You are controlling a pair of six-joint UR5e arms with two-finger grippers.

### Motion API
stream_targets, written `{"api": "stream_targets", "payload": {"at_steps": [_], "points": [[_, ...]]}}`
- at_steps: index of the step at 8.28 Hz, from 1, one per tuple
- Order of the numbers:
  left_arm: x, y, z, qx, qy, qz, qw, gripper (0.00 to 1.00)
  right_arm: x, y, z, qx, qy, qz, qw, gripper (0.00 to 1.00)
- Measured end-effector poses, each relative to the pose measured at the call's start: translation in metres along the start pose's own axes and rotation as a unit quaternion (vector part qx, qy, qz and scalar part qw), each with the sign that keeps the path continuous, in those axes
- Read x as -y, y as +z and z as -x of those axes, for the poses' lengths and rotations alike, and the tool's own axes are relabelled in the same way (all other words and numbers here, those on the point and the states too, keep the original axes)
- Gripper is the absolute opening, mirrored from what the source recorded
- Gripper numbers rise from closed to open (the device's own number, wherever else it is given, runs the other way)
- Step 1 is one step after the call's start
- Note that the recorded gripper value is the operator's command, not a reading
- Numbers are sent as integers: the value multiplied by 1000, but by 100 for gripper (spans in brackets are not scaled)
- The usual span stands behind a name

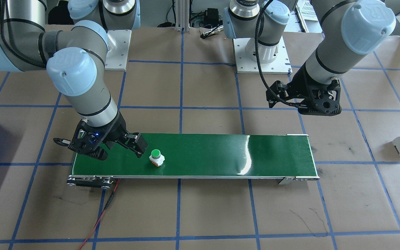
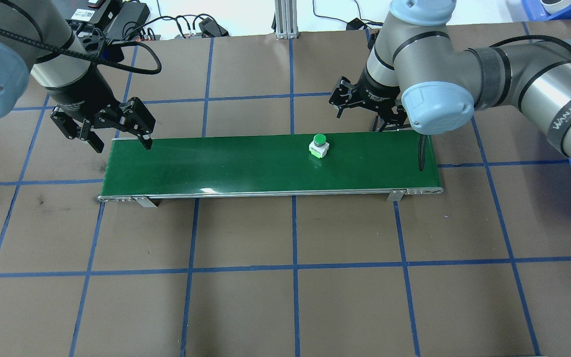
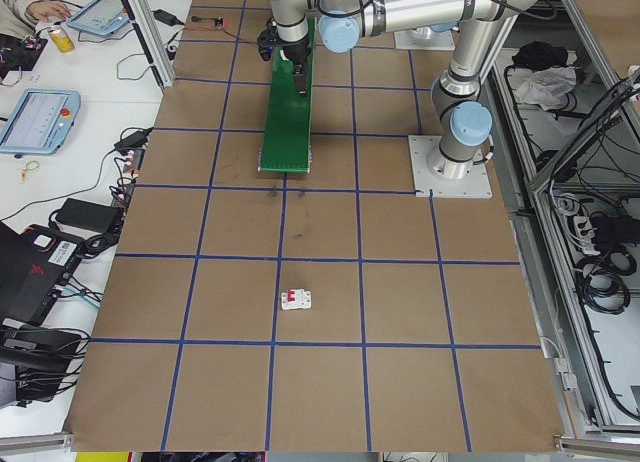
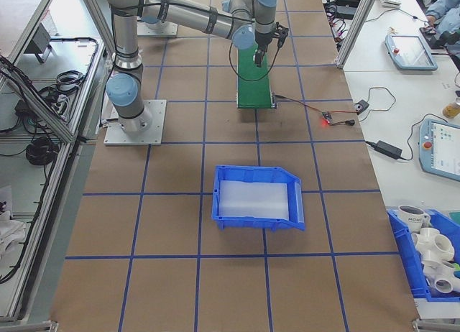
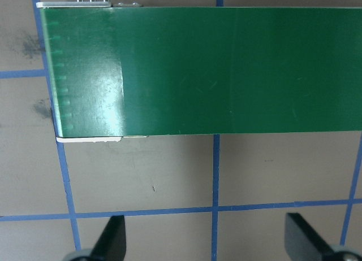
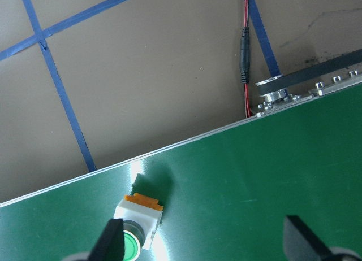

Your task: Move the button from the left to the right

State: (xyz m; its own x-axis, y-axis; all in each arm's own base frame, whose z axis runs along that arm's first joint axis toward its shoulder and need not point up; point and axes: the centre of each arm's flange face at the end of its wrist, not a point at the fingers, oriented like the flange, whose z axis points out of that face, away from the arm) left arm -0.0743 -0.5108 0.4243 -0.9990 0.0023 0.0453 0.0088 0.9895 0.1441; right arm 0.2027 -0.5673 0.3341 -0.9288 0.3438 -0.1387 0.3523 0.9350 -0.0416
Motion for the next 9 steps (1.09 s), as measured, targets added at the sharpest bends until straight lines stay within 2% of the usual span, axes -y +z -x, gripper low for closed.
{"api": "stream_targets", "payload": {"at_steps": [4, 6, 9], "points": [[-5, -6, -4, 0, 6, -7, 1000, 100, 6, 27, 0, -13, -4, 18, 1000, 100], [-6, -6, -5, 2, 10, -8, 1000, 100, 9, 45, -3, -25, -28, 31, 999, 99], [-8, -5, -7, 3, 12, -5, 1000, 100, 31, 72, -39, -90, -39, 36, 995, 78]]}}
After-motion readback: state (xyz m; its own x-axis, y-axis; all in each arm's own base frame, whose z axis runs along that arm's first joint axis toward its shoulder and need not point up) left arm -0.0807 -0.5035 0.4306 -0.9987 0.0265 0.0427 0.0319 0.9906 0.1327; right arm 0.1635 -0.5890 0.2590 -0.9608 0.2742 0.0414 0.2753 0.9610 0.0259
